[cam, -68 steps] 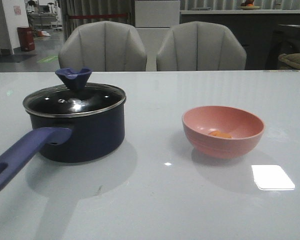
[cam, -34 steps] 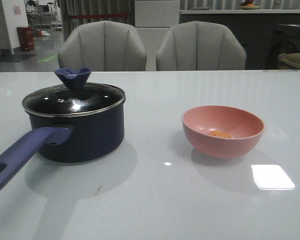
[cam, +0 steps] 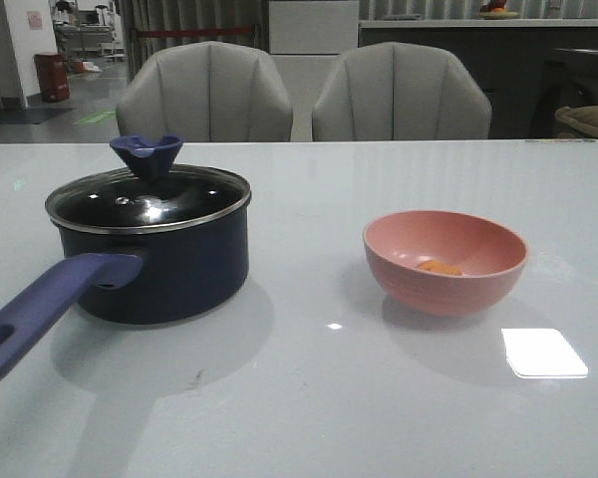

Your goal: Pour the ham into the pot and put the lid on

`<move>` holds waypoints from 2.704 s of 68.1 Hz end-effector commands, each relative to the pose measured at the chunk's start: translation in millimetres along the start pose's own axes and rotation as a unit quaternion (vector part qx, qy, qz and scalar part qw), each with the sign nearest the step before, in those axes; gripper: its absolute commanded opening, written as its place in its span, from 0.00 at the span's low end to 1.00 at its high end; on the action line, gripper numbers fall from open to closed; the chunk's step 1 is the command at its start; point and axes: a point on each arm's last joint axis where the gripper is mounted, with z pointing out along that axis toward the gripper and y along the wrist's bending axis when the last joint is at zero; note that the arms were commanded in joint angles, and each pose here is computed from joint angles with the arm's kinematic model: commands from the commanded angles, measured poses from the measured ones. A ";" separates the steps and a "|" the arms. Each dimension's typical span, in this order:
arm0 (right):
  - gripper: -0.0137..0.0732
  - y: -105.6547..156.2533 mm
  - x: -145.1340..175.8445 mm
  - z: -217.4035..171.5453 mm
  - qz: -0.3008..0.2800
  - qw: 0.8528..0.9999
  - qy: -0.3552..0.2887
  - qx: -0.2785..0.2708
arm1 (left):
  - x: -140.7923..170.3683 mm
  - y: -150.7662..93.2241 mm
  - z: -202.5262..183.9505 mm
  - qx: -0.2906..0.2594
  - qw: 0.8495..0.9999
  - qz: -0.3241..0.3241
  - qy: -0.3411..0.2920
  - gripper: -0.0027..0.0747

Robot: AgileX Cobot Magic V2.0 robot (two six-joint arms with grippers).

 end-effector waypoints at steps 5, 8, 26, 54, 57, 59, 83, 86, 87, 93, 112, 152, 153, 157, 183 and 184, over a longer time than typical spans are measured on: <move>0.33 -0.4 -10.9 -2.3 -0.006 0.998 -0.055 0.004 | -15.2 -1.8 6.0 0.004 0.999 -0.016 -0.031 0.21; 0.33 -0.4 -10.9 -2.3 -0.006 0.998 -0.055 0.004 | -14.4 -1.4 8.9 0.002 1.000 -0.013 -0.024 0.21; 0.33 -0.4 -10.9 -2.3 -0.006 0.998 -0.055 0.004 | -9.8 1.5 23.1 -0.013 1.000 0.019 0.014 0.60; 0.33 -0.4 -10.9 -2.3 -0.006 0.998 -0.055 0.004 | -9.6 0.6 25.5 -0.008 1.000 0.002 0.019 0.82; 0.33 -0.4 -10.9 -2.3 -0.006 0.998 -0.055 0.004 | -10.9 0.8 25.4 -0.011 1.000 0.010 0.028 0.82; 0.33 -0.4 -10.9 -2.3 -0.006 0.998 -0.055 0.004 | -12.5 0.9 26.1 -0.014 0.999 0.016 0.037 0.82; 0.33 -0.4 -10.9 -2.3 -0.006 0.998 -0.055 0.004 | -53.5 -4.1 71.8 -0.025 0.982 0.019 0.184 0.82; 0.33 -0.4 -10.9 -2.3 -0.006 0.998 -0.055 0.004 | -57.3 -4.7 83.0 -0.025 0.979 0.016 0.203 0.82; 0.33 -0.4 -10.9 -2.3 -0.006 0.998 -0.055 0.004 | -56.9 -4.5 86.5 -0.025 0.977 0.016 0.209 0.82; 0.33 -0.4 -10.9 -2.3 -0.006 0.998 -0.055 0.004 | -64.0 -5.4 105.6 -0.026 0.971 0.012 0.236 0.82; 0.33 -0.4 -10.9 -2.3 -0.006 0.998 -0.055 0.004 | -67.3 -40.6 175.8 0.032 0.940 0.039 0.337 0.82; 0.33 -0.4 -10.9 -2.3 -0.006 0.998 -0.055 0.004 | -50.1 -149.2 294.5 0.066 0.907 0.062 0.411 0.82; 0.33 -0.4 -10.9 -2.3 -0.006 0.998 -0.055 0.004 | -47.5 -149.9 297.5 0.063 0.904 0.061 0.417 0.82; 0.33 -0.4 -10.9 -2.3 -0.006 0.998 -0.055 0.004 | -46.0 -151.9 303.6 0.054 0.898 0.057 0.434 0.82; 0.33 -0.4 -10.9 -2.3 -0.006 0.998 -0.055 0.004 | -22.2 -156.9 324.0 0.022 0.863 0.043 0.502 0.82; 0.33 -0.4 -10.9 -2.3 -0.006 0.998 -0.055 0.004 | -21.0 -157.3 324.5 0.024 0.862 0.041 0.504 0.82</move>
